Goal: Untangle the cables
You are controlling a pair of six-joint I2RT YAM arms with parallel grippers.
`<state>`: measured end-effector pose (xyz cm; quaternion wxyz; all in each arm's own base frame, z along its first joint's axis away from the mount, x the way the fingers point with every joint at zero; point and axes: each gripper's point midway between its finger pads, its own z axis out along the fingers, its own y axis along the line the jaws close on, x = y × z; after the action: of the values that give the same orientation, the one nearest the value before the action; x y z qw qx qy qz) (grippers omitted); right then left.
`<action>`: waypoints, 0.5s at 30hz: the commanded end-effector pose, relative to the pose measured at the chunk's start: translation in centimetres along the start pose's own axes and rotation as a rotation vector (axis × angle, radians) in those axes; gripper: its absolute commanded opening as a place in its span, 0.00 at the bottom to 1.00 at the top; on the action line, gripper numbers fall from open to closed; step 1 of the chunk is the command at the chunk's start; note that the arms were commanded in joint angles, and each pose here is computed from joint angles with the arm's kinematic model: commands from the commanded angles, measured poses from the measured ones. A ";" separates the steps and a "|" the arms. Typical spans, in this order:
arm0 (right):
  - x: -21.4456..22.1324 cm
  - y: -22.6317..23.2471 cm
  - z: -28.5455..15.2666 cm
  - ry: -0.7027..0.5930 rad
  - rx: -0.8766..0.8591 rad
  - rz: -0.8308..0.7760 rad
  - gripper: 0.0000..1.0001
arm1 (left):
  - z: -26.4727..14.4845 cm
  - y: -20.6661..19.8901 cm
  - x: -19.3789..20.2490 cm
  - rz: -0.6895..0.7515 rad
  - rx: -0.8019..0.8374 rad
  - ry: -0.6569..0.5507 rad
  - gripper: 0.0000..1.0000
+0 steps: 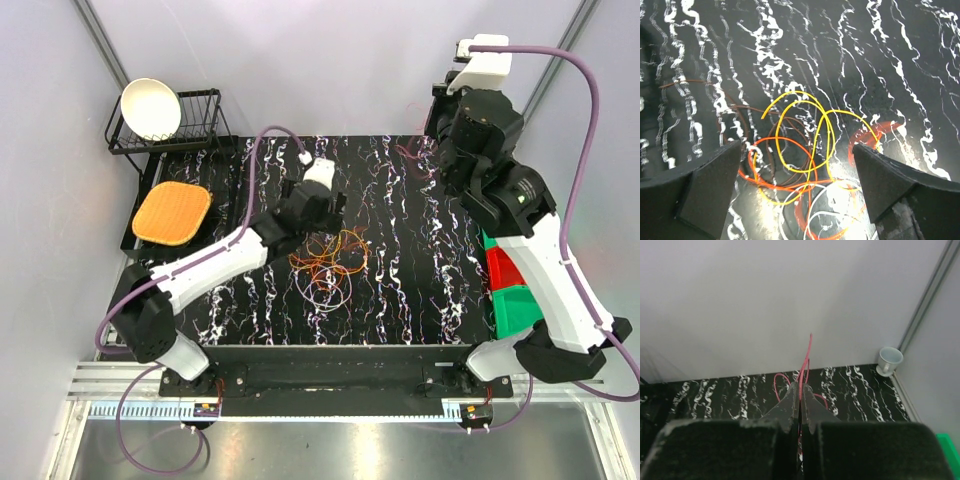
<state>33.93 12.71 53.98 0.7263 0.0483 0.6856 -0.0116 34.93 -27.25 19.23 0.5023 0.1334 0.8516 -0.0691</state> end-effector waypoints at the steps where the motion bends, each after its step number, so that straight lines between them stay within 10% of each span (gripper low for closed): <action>1: 0.3 -2.1 0.7 -0.007 0.082 0.006 0.00 | -2.1 2.5 0.3 0.027 -0.100 0.118 0.99; 15: 7.8 -8.7 4.5 0.107 0.336 0.085 0.00 | -13.2 8.7 9.1 -0.042 -0.124 0.308 0.99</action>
<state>38.09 6.83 46.99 0.6742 0.1251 0.7222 -0.0908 25.09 -16.34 17.73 0.3878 0.1160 0.9144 0.0074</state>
